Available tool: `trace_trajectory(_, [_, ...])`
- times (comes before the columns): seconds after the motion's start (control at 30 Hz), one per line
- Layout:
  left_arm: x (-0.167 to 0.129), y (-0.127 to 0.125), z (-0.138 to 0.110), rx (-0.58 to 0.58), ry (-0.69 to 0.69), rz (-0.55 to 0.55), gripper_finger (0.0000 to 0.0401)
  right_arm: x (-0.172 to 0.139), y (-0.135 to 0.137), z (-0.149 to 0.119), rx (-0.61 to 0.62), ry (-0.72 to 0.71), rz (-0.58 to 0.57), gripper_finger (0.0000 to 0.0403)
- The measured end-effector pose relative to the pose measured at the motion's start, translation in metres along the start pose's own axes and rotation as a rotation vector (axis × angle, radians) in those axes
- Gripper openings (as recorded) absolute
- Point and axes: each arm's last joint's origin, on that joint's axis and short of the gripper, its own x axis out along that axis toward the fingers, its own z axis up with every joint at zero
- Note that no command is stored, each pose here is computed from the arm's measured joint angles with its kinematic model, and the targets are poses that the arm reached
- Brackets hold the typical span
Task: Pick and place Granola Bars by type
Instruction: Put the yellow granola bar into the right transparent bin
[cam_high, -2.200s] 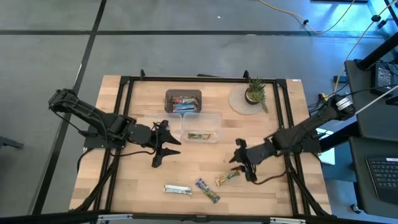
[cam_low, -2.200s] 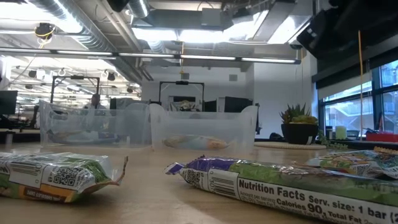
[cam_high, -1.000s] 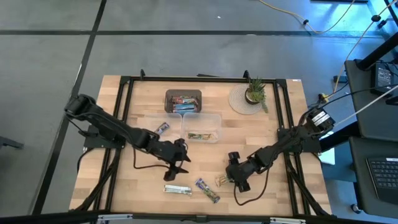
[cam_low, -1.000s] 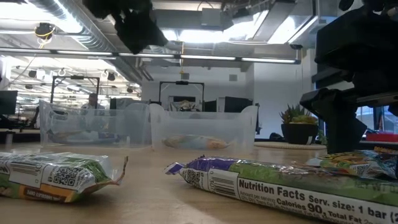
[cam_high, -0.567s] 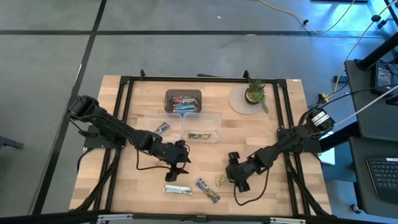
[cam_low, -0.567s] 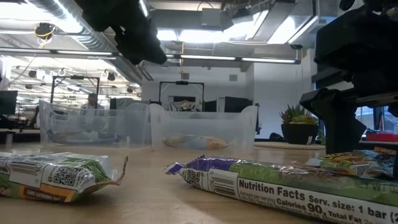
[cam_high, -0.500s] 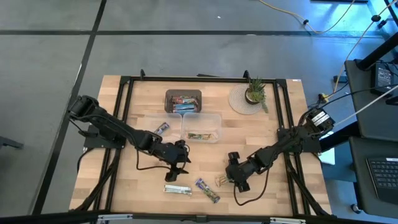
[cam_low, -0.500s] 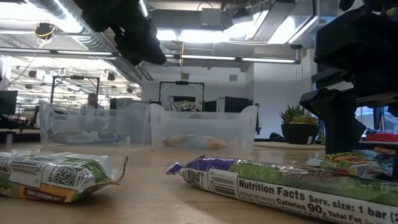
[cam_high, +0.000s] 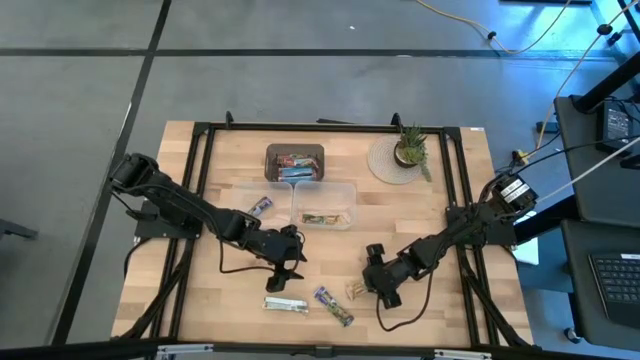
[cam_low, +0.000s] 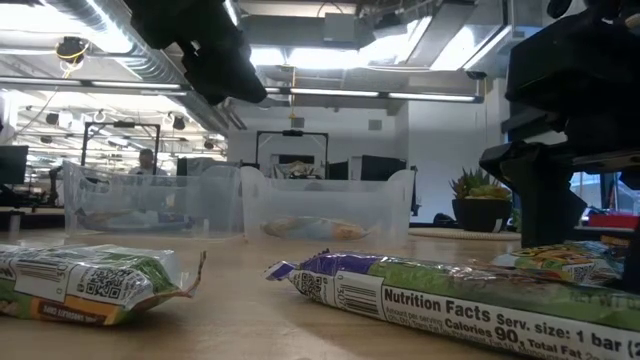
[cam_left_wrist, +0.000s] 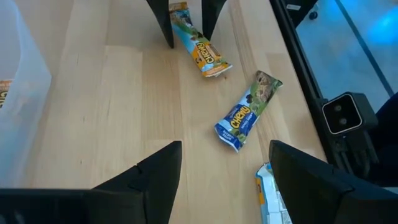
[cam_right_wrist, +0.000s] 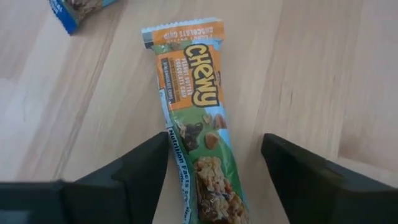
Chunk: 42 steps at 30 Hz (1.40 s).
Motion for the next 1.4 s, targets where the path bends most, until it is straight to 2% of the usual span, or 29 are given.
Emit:
trace_trajectory(0.47, [0.0, 0.0, 0.0, -0.003, 0.0, 0.0, 0.0234, 0.0, -0.001, 0.0, 0.003, -0.003, -0.017, 0.0162])
trace_trajectory(0.9, [0.0, 0.0, 0.0, -0.004, 0.001, -0.004, 0.0233, 0.0, -0.001, 0.0, 0.006, -0.001, -0.009, 0.0128])
trace_trajectory(1.03, [-0.002, -0.003, -0.001, -0.039, 0.037, -0.091, 0.0233, 0.0, 0.0, 0.002, 0.012, -0.002, -0.008, 0.012])
trace_trajectory(1.17, [-0.008, -0.006, 0.002, -0.061, 0.046, -0.17, 0.0234, -0.006, 0.003, 0.015, -0.013, 0.002, 0.009, 0.0117])
trace_trajectory(1.4, [-0.031, -0.009, 0.012, -0.089, -0.018, -0.208, 0.0233, -0.055, -0.011, 0.072, -0.033, -0.109, -0.01, 0.0117])
